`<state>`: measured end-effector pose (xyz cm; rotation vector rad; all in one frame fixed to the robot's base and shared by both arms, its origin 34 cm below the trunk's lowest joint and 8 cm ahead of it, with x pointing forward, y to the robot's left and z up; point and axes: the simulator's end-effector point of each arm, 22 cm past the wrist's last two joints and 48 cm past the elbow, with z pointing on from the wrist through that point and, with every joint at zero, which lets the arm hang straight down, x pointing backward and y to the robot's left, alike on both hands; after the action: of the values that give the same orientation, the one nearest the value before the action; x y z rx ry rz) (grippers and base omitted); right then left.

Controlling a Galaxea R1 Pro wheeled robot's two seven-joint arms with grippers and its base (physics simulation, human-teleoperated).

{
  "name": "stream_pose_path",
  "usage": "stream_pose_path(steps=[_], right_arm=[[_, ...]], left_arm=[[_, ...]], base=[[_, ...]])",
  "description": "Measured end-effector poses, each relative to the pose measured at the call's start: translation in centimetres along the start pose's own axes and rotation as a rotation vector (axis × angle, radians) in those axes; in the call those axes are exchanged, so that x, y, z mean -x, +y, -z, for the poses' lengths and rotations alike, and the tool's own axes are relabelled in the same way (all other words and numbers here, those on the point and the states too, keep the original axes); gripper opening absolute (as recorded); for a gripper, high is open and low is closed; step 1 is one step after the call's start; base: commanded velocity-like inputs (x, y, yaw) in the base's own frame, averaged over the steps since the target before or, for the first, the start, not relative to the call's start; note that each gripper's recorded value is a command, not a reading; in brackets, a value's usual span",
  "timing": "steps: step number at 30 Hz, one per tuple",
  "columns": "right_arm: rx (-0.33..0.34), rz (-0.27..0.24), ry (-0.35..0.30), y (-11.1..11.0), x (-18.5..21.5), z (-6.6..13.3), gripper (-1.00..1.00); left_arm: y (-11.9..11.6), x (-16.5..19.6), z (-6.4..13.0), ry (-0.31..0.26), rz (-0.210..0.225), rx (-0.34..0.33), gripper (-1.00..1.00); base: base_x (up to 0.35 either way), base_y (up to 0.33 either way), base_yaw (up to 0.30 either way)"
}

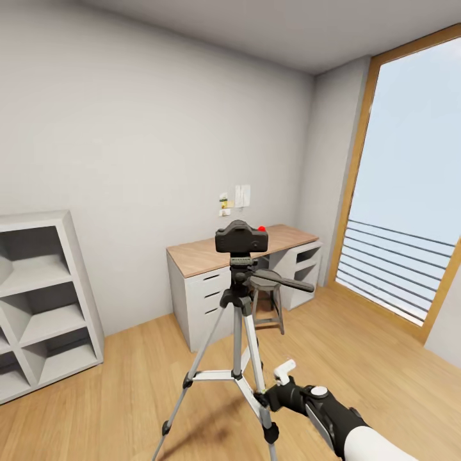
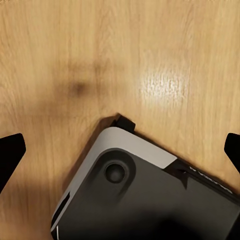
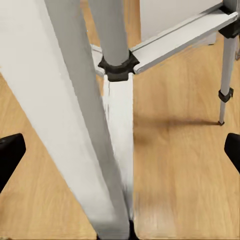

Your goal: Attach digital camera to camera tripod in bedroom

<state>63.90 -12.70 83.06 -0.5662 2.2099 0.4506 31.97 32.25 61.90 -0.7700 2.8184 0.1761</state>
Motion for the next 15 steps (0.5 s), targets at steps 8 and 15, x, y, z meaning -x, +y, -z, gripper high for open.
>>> stream_pose_path(steps=[8,15], right_arm=[[0.088,-0.007,0.091,-5.8,-5.3,5.3,1.00],[0.097,-0.061,0.172,-8.1,-10.8,8.3,1.00]], left_arm=[[-0.1,0.0,0.0,-0.001,-0.001,-0.001,1.00],[0.0,0.0,0.0,-0.001,0.000,0.000,1.00]], base=[[0.000,0.000,0.000],[0.000,0.000,0.000]])
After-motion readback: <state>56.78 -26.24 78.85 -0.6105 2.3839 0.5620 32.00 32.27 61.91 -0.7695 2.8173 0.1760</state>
